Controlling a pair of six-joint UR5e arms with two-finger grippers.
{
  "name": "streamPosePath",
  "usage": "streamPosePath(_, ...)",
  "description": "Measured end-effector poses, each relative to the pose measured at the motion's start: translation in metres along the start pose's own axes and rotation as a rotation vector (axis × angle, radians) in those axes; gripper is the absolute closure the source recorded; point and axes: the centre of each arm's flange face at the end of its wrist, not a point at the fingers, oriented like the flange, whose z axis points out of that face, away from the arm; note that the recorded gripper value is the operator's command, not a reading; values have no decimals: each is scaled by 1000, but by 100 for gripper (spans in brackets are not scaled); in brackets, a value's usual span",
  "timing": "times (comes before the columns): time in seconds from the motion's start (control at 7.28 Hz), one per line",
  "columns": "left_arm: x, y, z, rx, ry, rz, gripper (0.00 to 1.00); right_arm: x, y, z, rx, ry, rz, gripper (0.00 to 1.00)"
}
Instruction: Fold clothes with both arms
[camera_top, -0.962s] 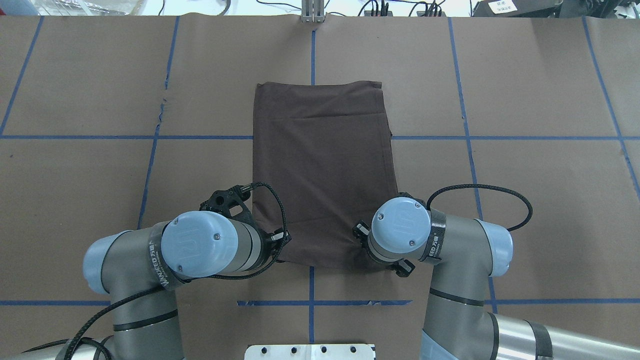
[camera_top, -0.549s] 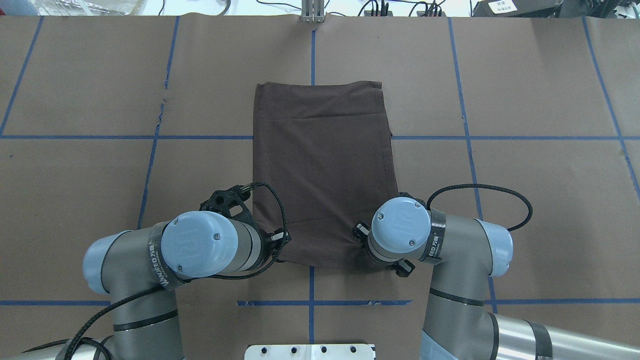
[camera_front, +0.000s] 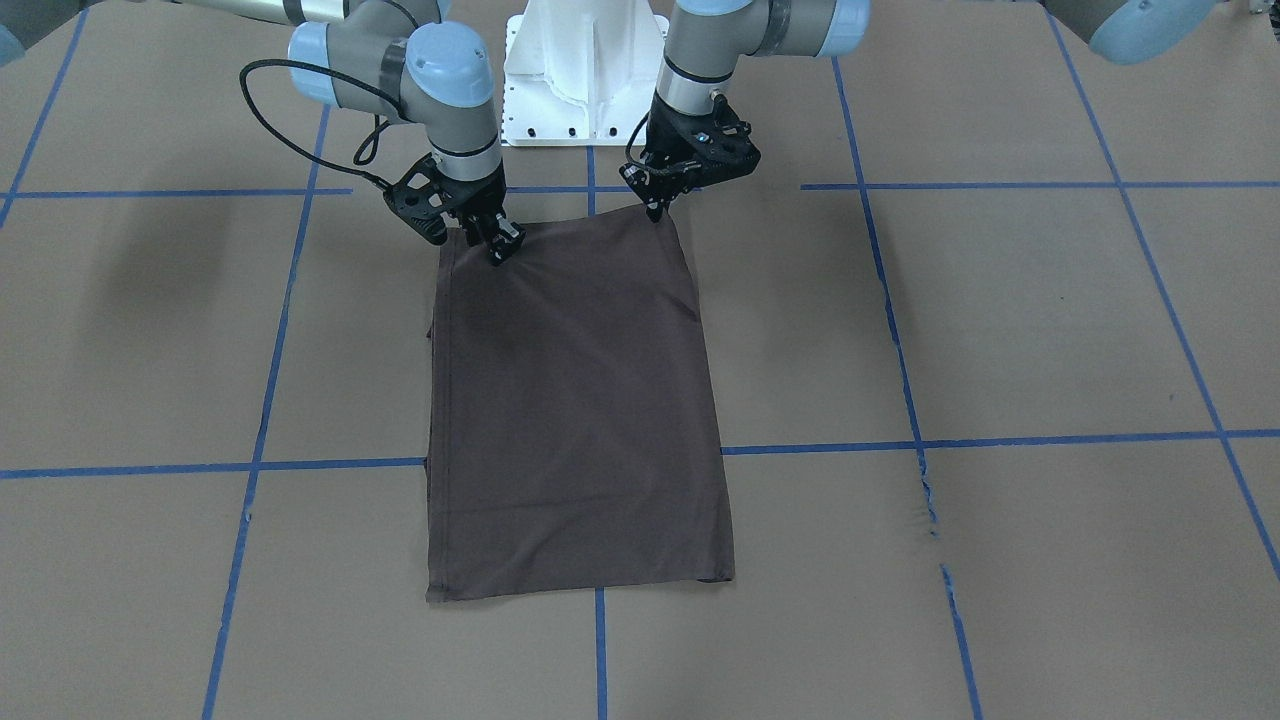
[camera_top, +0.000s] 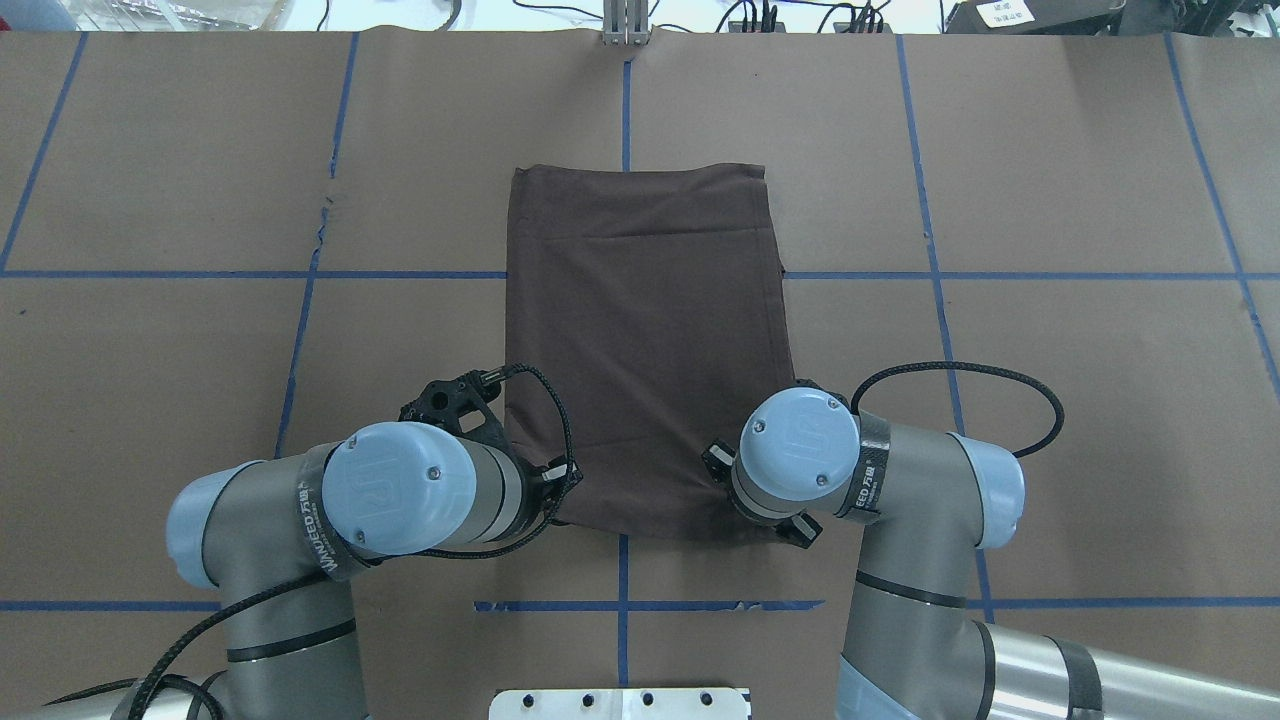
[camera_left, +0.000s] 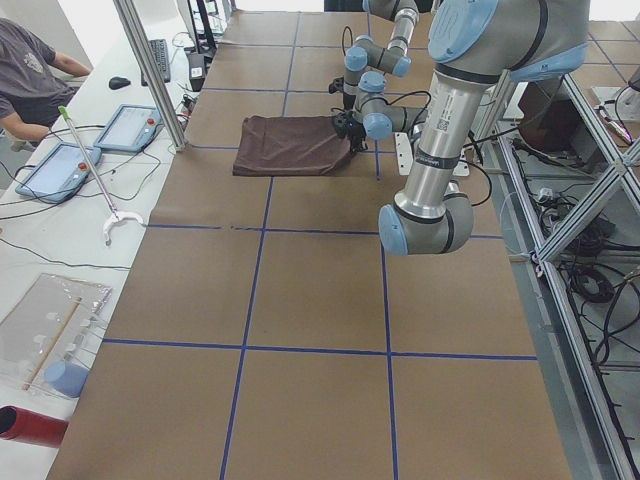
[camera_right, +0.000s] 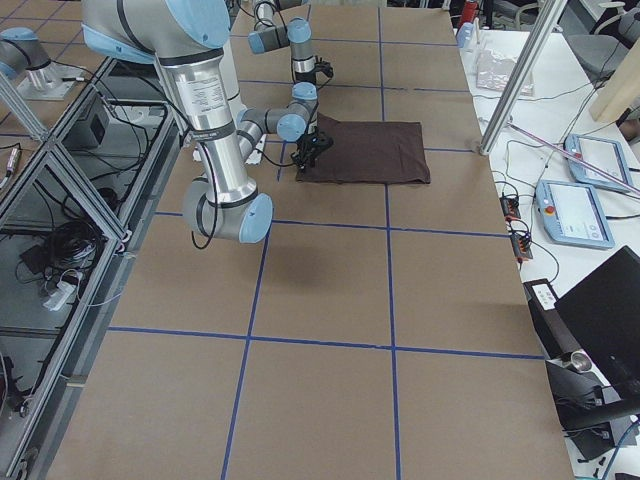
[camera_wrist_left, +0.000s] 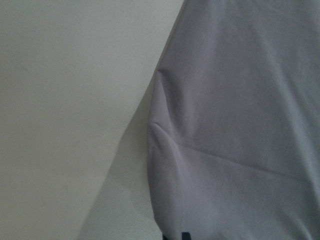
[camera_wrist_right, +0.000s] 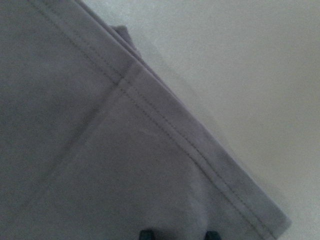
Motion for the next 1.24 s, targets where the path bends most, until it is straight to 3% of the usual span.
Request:
streamPosePath(0.82, 1, 0, -3, -2, 5, 0, 100, -9, 2, -24, -18, -47, -1, 100)
streamPosePath(1.24, -3, 11, -32, -21, 34, 12, 100, 3, 3, -52, -64, -78, -16, 100)
